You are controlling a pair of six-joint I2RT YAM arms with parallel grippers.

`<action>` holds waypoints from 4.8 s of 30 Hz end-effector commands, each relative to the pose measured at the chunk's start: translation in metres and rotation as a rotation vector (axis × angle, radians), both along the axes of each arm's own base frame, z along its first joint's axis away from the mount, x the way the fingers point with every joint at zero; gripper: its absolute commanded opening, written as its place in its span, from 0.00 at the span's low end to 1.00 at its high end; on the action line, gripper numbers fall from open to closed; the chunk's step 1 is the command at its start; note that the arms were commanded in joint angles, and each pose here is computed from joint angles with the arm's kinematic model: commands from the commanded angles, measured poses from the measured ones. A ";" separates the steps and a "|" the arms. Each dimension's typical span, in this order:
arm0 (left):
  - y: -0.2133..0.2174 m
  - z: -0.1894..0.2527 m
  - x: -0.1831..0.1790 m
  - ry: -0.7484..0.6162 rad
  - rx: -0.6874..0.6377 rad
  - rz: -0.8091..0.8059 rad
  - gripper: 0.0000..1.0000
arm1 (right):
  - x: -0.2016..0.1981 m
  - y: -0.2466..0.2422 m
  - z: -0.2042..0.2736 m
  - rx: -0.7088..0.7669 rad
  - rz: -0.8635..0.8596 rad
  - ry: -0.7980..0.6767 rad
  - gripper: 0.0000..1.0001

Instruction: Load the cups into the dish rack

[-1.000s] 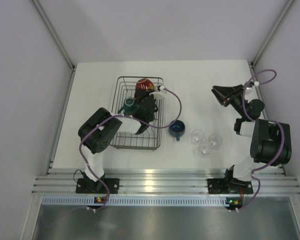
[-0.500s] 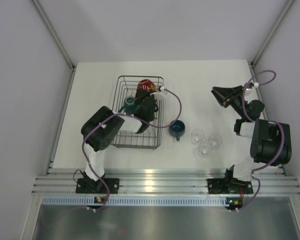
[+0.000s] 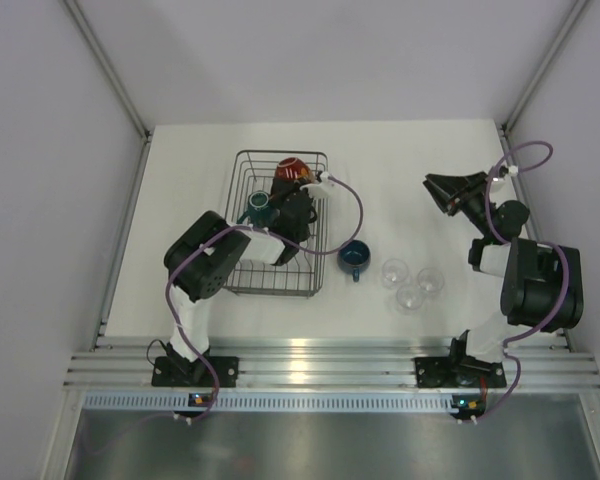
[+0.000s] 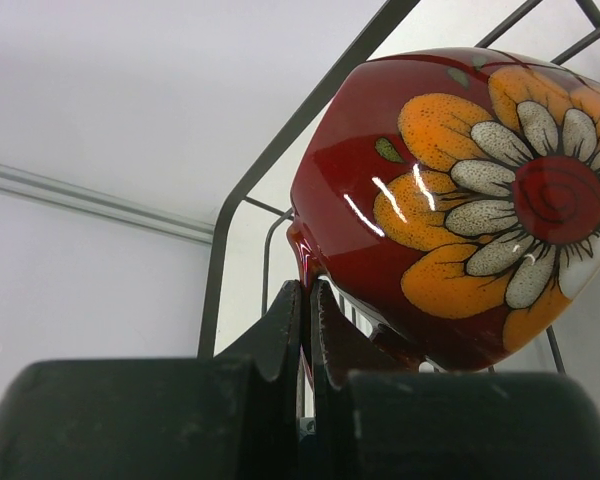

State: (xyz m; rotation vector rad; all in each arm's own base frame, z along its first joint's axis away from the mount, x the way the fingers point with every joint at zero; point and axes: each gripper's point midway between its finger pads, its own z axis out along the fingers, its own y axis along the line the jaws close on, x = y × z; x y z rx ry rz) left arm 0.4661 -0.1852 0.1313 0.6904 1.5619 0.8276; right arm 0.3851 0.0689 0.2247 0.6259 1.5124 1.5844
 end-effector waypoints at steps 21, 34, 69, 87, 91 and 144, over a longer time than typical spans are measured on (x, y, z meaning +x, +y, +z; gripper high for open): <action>-0.011 -0.016 -0.015 0.021 0.015 0.019 0.49 | -0.033 0.004 0.068 -0.132 0.001 -0.442 0.41; -0.022 0.020 -0.014 -0.049 -0.065 0.013 0.90 | -0.032 0.005 0.064 -0.135 0.005 -0.434 0.41; -0.084 0.229 -0.082 -0.220 -0.593 -0.355 0.99 | -0.044 0.012 0.072 -0.188 0.047 -0.489 0.45; -0.070 0.220 -0.114 0.237 -1.216 -0.484 0.99 | -0.052 0.023 0.063 -0.571 0.009 -0.489 0.75; -0.044 0.196 -0.111 0.293 -1.310 -0.433 0.99 | -0.039 0.024 0.053 -0.908 -0.062 -0.375 0.78; 0.036 0.093 -0.139 0.410 -1.318 -0.105 0.99 | -0.066 0.151 -0.147 -1.448 0.555 0.132 0.48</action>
